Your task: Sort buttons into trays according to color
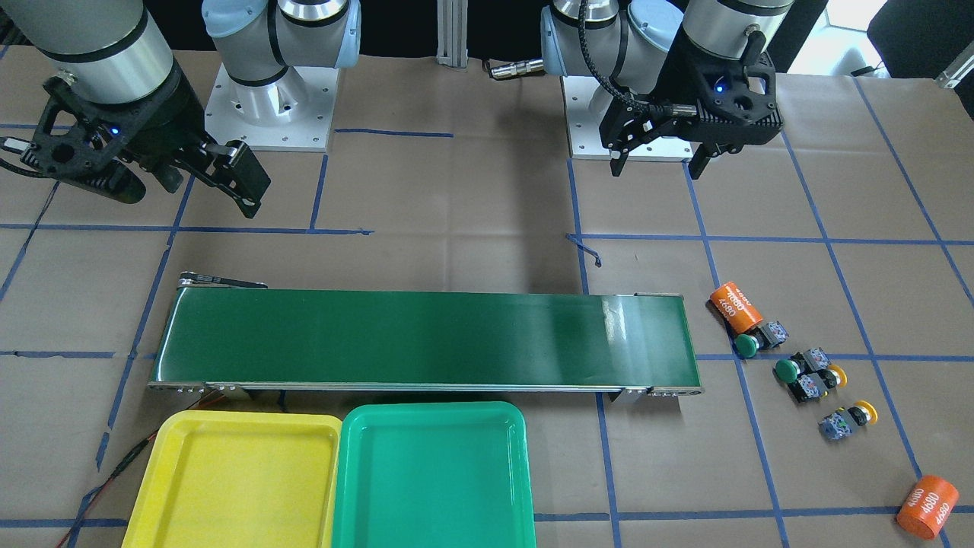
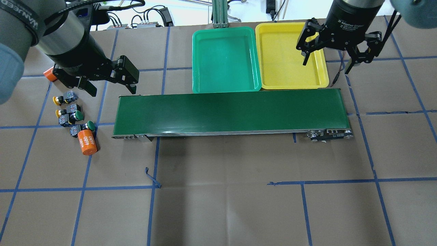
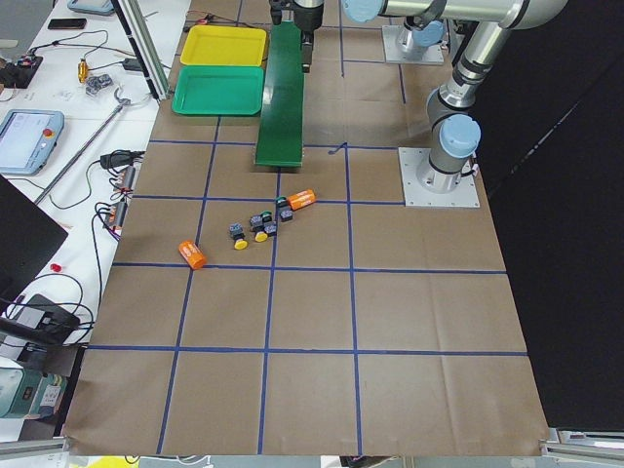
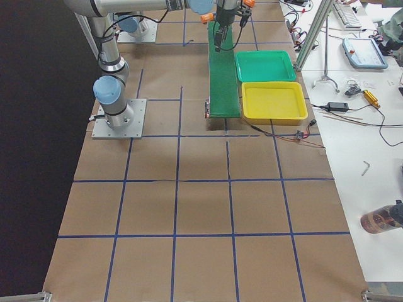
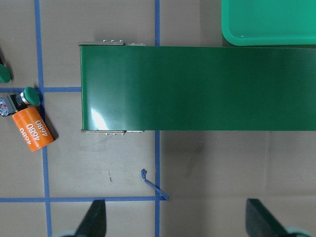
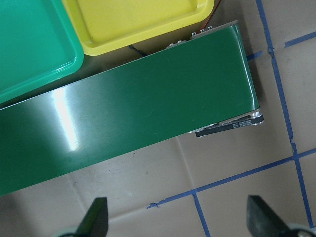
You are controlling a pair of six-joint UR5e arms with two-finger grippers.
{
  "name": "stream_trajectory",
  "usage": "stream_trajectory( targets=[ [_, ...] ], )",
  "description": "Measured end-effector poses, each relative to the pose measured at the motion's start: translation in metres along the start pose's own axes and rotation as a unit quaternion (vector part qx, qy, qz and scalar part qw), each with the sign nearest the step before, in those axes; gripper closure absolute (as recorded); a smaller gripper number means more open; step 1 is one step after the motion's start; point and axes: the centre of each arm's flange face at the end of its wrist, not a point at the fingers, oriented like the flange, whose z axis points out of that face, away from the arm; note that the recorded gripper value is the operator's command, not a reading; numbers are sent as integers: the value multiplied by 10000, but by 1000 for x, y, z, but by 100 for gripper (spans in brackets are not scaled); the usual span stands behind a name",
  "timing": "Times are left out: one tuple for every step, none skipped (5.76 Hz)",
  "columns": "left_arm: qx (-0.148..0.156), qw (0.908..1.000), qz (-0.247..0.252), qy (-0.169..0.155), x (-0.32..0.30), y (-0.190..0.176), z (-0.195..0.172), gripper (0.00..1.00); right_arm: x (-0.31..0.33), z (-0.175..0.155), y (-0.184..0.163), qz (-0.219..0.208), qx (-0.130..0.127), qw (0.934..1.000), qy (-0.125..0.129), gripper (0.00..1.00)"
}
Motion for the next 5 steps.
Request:
stream_trajectory(
  targets=[
    [5, 10000, -8, 0, -1, 0, -1, 1, 0, 1, 1, 3, -6, 10000, 10, 0],
    [23, 9999, -9, -129, -4, 1, -2, 1, 1, 2, 1, 3, -20, 10000, 33, 0],
    [30, 9990, 35, -434, -11, 2, -3, 1, 1, 3, 1, 1, -28, 10000, 45, 0],
    [20, 9975, 144, -699, -18, 2, -4, 1, 1, 3, 1, 2, -30, 10000, 51, 0],
    [35, 9958, 429, -807, -24, -2, -4, 1, 1, 3, 1, 1, -30, 10000, 53, 0]
  ],
)
